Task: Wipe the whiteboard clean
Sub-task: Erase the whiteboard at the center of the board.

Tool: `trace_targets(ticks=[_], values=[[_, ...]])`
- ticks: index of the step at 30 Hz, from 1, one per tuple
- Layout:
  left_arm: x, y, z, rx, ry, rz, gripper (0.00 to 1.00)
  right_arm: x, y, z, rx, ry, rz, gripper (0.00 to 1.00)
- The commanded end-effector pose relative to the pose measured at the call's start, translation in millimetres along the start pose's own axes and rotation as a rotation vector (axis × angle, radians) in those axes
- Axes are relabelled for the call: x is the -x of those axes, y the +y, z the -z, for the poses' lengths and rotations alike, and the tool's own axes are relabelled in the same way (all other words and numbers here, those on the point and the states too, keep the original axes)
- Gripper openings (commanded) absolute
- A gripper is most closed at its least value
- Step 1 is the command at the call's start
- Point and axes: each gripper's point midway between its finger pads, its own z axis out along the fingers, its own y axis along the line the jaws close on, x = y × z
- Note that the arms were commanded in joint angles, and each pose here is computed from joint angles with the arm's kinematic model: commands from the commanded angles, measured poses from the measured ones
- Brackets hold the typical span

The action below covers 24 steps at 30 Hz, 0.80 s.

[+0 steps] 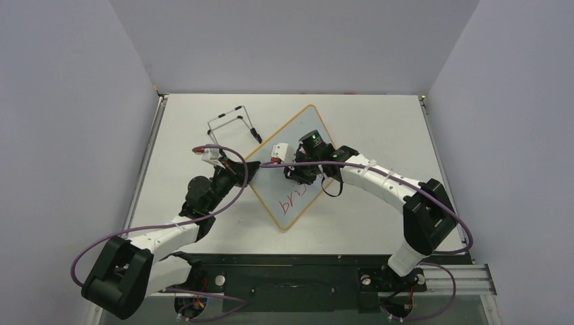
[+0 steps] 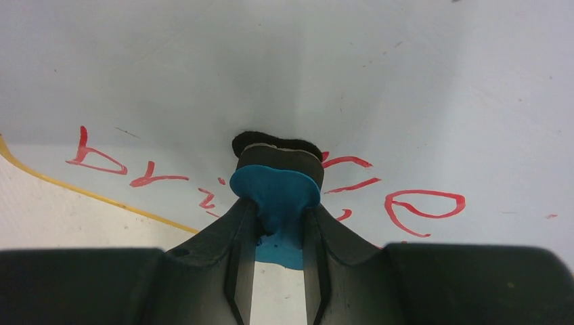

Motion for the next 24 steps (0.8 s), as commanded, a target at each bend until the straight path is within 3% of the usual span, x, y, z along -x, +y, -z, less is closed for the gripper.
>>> trace_targets(ticks=[1, 11, 14, 19, 24], values=[[6.0, -25.5, 2.2, -0.089, -0.004, -0.011, 0.0, -12.7, 26.7, -4.4, 0.172, 0.12, 0.139, 0.0], [24.6, -31.7, -5.4, -0.08, -0.026, -0.093, 0.0, -19.0, 53.3, -9.1, 0.249, 0.244, 0.312, 0.0], [27.4, -34.3, -7.3, -0.086, -0.024, -0.106, 0.0, -13.1, 31.3, -4.0, 0.139, 0.24, 0.262, 0.0], [25.2, -39.0, -9.0, -0.112, -0.007, -0.103, 0.0, 5.8, -13.3, 9.6, -0.091, 0.127, 0.124, 0.0], [19.1, -39.0, -10.4, -0.13, 0.005, -0.07, 0.0, 10.7, -21.4, 12.0, -0.143, 0.109, 0.08, 0.0]])
